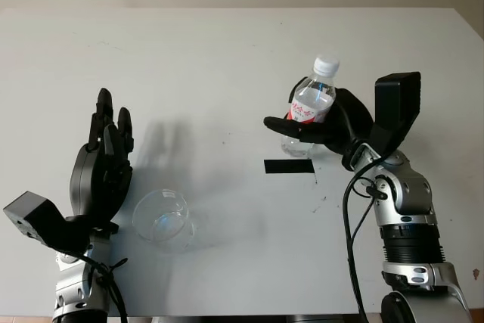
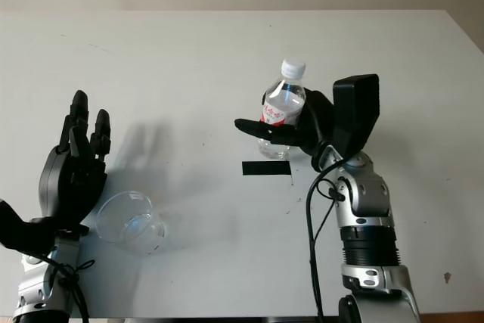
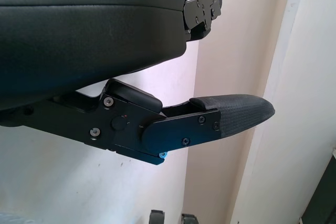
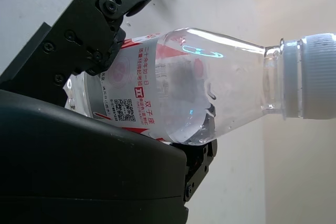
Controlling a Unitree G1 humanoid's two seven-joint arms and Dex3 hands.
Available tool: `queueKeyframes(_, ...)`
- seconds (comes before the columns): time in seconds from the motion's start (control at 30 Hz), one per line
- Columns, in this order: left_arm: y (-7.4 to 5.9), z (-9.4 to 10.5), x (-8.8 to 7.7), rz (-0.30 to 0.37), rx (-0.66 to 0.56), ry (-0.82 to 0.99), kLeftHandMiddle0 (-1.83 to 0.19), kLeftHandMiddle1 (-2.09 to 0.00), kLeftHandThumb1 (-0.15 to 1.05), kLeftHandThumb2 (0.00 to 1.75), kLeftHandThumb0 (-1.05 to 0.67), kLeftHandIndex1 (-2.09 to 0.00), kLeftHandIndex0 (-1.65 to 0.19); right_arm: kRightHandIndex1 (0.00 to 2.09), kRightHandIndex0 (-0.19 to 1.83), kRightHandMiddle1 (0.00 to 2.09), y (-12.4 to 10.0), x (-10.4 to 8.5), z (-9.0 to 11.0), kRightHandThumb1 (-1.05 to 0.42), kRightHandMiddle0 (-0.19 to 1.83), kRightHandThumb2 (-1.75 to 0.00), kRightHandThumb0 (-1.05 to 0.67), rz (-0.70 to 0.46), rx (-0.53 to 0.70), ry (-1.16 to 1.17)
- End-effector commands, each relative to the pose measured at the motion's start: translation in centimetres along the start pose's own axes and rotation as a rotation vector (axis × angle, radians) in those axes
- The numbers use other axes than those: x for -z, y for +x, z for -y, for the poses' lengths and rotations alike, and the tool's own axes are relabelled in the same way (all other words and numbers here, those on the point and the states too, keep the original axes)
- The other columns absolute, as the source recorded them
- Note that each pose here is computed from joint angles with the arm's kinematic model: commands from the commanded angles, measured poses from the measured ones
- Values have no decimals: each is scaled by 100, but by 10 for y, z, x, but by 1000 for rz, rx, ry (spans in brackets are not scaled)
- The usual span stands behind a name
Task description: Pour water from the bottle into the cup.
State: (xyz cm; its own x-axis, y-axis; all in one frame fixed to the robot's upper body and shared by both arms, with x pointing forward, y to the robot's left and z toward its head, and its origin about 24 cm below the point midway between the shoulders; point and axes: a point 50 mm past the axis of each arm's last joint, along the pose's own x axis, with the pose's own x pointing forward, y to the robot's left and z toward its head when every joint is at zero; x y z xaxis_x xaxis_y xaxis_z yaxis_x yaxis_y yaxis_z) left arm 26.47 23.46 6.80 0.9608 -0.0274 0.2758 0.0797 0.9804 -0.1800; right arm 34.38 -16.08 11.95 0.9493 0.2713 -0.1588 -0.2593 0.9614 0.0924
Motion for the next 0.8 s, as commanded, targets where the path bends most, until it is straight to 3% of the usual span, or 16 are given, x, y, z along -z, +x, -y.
queueKeyframes(0.0,-16,-5,17,-81,-38,-22,19,-3,105,61,-81,0,19,209,169,209,-2,-2,-4,-105,72,-35,-27,10,-18,-5)
queueKeyframes(0.27,-15,-5,16,-81,-36,-34,19,-3,105,61,-81,0,19,209,176,209,-5,-5,-9,-105,92,-33,-24,-2,-51,-58)
queueKeyframes(0.77,-13,-6,15,-77,-34,-23,19,-3,105,62,-81,0,19,209,166,209,-7,-2,-13,-105,98,-33,-23,5,-55,-142)
